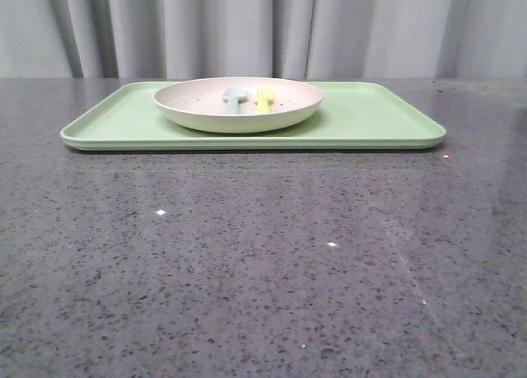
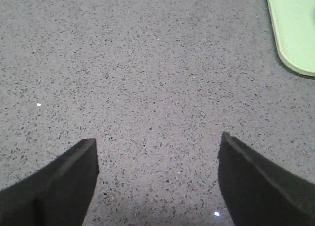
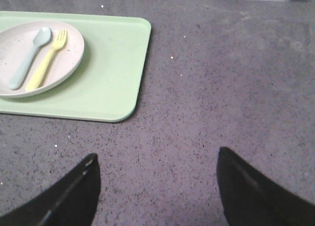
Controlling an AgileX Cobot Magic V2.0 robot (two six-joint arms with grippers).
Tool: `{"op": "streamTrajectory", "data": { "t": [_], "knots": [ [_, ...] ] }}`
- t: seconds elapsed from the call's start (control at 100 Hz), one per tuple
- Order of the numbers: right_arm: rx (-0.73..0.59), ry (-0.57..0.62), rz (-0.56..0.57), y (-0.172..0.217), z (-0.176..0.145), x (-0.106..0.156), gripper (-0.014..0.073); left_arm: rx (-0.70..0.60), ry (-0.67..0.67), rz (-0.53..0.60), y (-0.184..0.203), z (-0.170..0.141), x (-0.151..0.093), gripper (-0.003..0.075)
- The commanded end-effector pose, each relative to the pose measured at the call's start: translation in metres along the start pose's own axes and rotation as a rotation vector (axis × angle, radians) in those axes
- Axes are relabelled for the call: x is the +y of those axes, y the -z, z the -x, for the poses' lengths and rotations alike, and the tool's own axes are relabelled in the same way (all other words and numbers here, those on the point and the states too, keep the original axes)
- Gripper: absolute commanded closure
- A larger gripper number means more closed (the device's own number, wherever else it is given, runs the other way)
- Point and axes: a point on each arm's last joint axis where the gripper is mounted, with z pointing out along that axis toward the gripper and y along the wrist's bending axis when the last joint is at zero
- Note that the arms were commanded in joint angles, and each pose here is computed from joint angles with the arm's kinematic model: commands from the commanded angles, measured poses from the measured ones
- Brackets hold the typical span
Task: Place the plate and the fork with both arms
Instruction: 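Move the right gripper above the yellow fork on the plate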
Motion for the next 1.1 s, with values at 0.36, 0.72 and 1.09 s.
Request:
{"op": "streamTrajectory", "data": {
  "t": [0.36,0.72,1.09],
  "knots": [
    [0.036,0.064,0.160,-0.059,0.094,0.035,0.0088,-0.074,0.007,-0.018,0.004,0.012,-0.003,0.0231],
    [0.144,0.134,0.277,-0.152,0.131,0.091,0.0088,-0.074,0.007,-0.018,0.004,0.012,-0.003,0.0231],
    [0.292,0.115,0.318,-0.244,0.128,0.143,0.0088,-0.074,0.007,-0.018,0.004,0.012,-0.003,0.0231]
  ]
}}
